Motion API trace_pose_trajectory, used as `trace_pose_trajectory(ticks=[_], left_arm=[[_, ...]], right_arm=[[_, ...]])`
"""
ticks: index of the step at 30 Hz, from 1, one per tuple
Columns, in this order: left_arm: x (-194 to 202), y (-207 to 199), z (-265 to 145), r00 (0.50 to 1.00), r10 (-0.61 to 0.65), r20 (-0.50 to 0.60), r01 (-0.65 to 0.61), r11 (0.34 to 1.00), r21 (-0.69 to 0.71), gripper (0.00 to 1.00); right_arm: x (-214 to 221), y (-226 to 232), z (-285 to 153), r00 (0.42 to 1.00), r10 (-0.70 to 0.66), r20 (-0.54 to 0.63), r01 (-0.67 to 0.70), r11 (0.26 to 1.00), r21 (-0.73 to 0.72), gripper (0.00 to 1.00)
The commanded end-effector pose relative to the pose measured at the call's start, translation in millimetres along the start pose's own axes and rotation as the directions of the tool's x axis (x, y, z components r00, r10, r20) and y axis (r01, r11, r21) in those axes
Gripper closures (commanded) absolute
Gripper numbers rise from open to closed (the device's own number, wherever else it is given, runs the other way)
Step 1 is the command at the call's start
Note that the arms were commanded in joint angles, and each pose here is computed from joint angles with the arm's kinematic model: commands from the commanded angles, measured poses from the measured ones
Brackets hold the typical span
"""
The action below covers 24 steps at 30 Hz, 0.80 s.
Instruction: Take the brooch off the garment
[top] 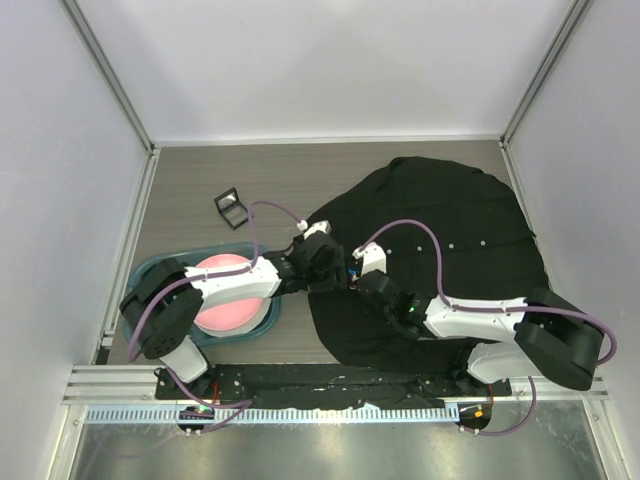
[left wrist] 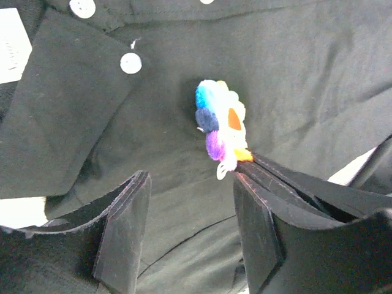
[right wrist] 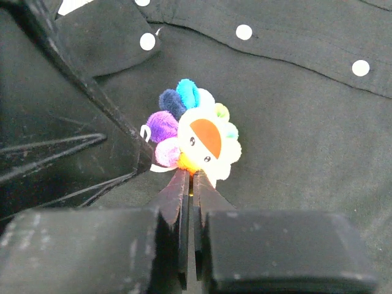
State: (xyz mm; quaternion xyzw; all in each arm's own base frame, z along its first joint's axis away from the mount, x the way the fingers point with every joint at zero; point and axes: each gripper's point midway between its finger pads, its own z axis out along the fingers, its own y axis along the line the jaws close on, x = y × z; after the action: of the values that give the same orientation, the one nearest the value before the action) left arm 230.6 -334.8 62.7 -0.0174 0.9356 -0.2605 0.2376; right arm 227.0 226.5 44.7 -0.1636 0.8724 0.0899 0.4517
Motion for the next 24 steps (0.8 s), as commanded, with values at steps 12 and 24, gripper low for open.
trace_pose_trajectory(ticks=[12, 24], left_arm=[[-27.5, -33.7, 29.4, 0.98, -0.196, -0.011, 0.195, 0.963, 0.185, 0.44], [-30.7, -26.8, 35.0, 0.988, -0.151, 0.01, 0.149, 0.981, 0.127, 0.83]], right_arm=[[-19.3, -3.5, -6.2, 0.989, 0.127, 0.081, -0.123, 0.991, -0.048, 0.95], [-18.4, 3.2, -3.9, 0.992, 0.106, 0.067, -0.101, 0.992, -0.082, 0.83]])
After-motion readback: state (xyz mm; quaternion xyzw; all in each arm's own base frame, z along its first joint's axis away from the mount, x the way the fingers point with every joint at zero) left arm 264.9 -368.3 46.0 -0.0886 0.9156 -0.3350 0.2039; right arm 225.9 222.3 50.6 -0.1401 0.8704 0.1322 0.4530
